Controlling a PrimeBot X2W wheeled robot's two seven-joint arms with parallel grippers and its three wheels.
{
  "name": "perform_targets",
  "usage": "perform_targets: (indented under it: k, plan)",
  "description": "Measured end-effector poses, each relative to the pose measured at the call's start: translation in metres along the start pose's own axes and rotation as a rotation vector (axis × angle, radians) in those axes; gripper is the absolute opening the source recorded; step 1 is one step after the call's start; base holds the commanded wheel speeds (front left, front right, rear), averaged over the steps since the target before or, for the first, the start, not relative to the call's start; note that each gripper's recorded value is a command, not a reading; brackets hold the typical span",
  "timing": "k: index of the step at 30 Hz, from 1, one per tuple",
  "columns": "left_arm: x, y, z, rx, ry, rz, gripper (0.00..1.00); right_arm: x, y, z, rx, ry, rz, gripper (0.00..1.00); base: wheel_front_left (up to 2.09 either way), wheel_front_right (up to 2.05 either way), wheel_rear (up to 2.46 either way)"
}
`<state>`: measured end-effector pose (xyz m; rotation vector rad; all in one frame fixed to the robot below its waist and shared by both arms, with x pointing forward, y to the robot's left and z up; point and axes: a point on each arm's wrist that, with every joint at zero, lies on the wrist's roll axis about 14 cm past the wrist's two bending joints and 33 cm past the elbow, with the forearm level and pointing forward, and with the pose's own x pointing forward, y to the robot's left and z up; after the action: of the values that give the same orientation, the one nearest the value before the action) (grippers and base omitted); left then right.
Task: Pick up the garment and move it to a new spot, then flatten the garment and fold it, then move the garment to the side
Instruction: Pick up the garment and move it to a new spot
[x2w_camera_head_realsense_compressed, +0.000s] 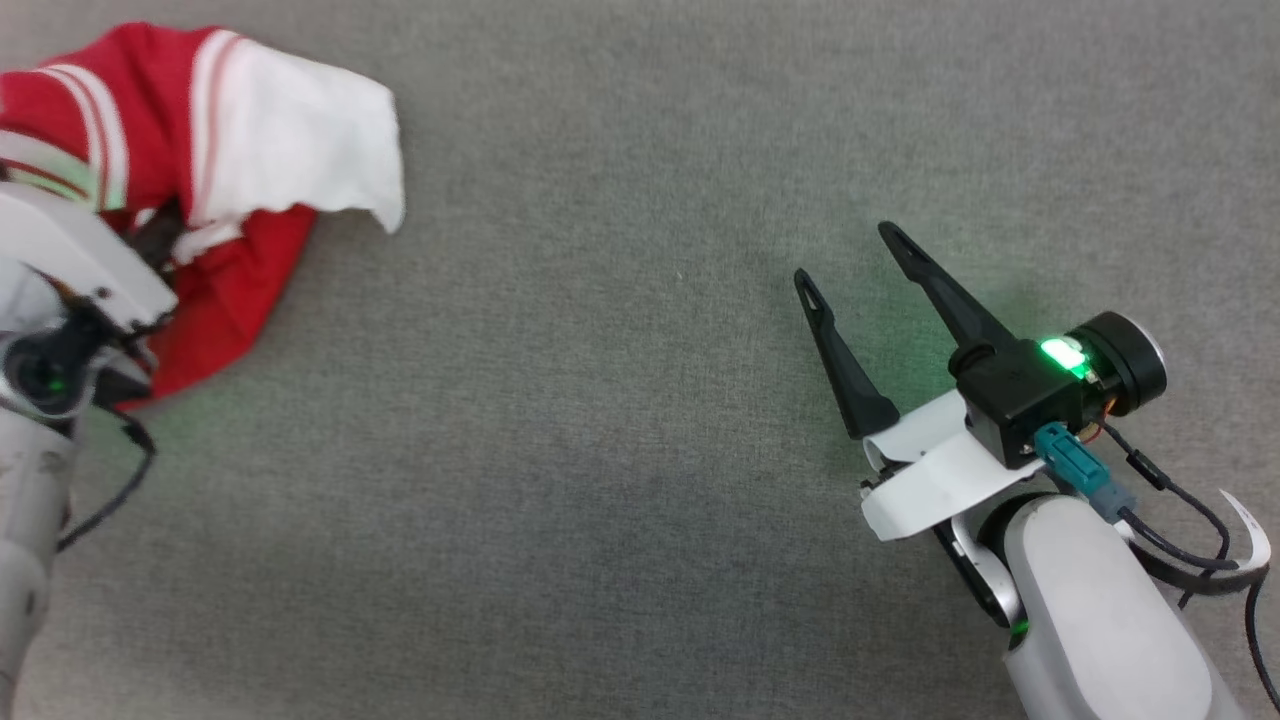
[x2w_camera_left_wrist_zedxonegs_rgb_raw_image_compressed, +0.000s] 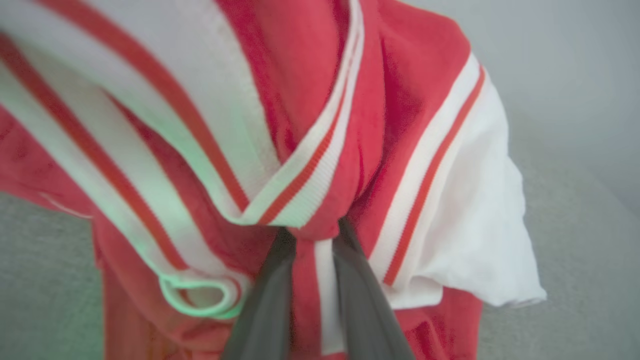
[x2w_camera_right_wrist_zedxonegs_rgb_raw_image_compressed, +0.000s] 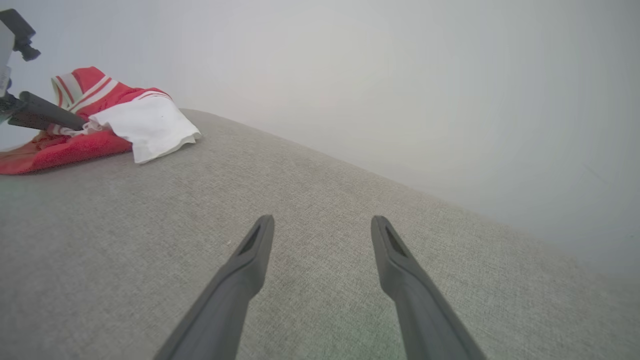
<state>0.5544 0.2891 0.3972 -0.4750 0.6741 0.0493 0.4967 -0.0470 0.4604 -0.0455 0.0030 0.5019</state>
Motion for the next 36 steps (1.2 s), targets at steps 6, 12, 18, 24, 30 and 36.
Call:
perform_targets:
  k: [6,12,18,24,30,36]
  plan:
    - [-0.031,-0.031,0.047,0.025,-0.214,-0.083,0.00,-0.011,-0.004,0.020,0.015,-0.041,-0.039,1.00,0.00,0.00,0.00]
    - [-0.069,-0.086,0.082,0.043,-0.349,-0.233,0.00,-0.035,-0.025,0.042,0.023,-0.088,-0.139,1.00,0.00,0.00,0.00]
    - [-0.088,-0.170,0.080,0.150,-0.346,-0.425,0.00,-0.067,-0.060,0.061,0.021,-0.134,-0.277,1.00,0.00,0.00,0.00]
    - [-0.082,-0.259,0.040,0.258,-0.256,-0.607,0.00,-0.097,-0.097,0.071,0.010,-0.166,-0.413,1.00,0.00,0.00,0.00]
    - [-0.068,-0.338,-0.007,0.288,-0.184,-0.761,0.00,-0.128,-0.131,0.069,-0.001,-0.167,-0.535,1.00,0.00,0.00,0.00]
    - [-0.051,-0.381,-0.060,0.203,-0.088,-0.853,0.00,-0.155,-0.157,0.057,0.027,-0.154,-0.637,1.00,0.00,0.00,0.00]
